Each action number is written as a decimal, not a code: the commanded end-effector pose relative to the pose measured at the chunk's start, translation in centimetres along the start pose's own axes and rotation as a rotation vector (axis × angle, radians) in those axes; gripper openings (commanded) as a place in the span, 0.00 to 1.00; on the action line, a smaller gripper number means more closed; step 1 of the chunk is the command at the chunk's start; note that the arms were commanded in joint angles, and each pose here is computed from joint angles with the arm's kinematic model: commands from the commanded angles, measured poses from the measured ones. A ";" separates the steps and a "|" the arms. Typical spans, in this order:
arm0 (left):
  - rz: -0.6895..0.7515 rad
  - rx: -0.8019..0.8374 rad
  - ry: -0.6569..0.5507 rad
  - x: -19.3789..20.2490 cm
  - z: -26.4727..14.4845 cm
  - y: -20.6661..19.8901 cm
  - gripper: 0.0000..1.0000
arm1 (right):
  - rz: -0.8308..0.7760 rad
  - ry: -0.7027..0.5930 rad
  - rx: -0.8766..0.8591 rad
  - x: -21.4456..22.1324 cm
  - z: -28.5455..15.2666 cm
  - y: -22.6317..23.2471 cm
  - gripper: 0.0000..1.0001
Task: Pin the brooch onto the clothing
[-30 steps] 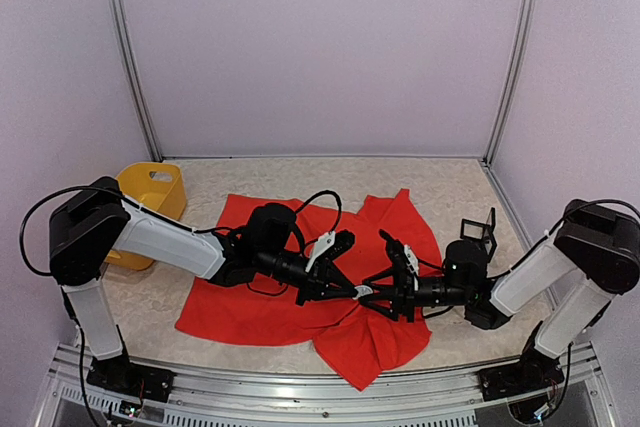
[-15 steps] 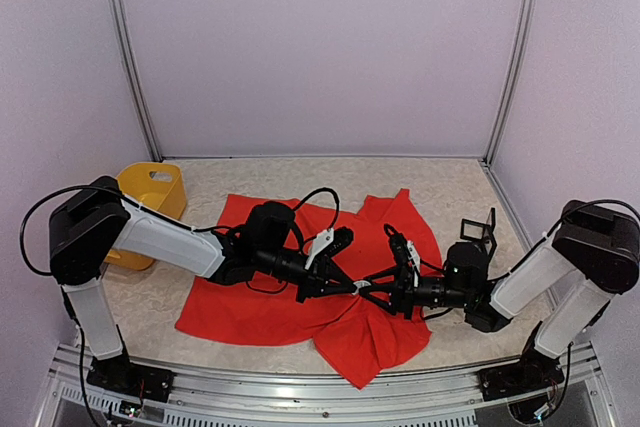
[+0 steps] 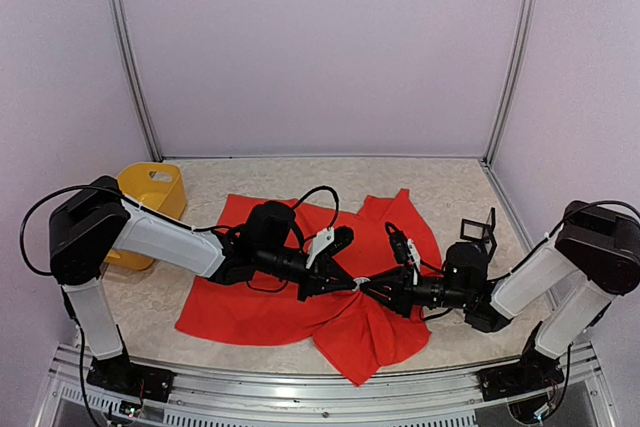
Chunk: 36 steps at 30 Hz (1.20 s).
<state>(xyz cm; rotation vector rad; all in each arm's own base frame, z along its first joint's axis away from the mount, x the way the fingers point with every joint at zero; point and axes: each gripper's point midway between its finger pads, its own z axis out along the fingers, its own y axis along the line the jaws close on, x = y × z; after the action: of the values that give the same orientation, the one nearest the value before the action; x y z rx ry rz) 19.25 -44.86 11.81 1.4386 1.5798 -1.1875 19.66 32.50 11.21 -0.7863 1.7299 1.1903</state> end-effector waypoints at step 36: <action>0.022 -0.414 0.211 -2.2 -3.5 0.3 0.53 | 0.265 0.333 0.850 2.3 -7.5 -15.3 0.24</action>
<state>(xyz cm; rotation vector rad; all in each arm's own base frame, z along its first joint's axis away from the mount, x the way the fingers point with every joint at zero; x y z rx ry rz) 12.04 -45.48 9.55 1.9599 1.4799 -0.4544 28.93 22.72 8.39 -0.3280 2.1806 0.5431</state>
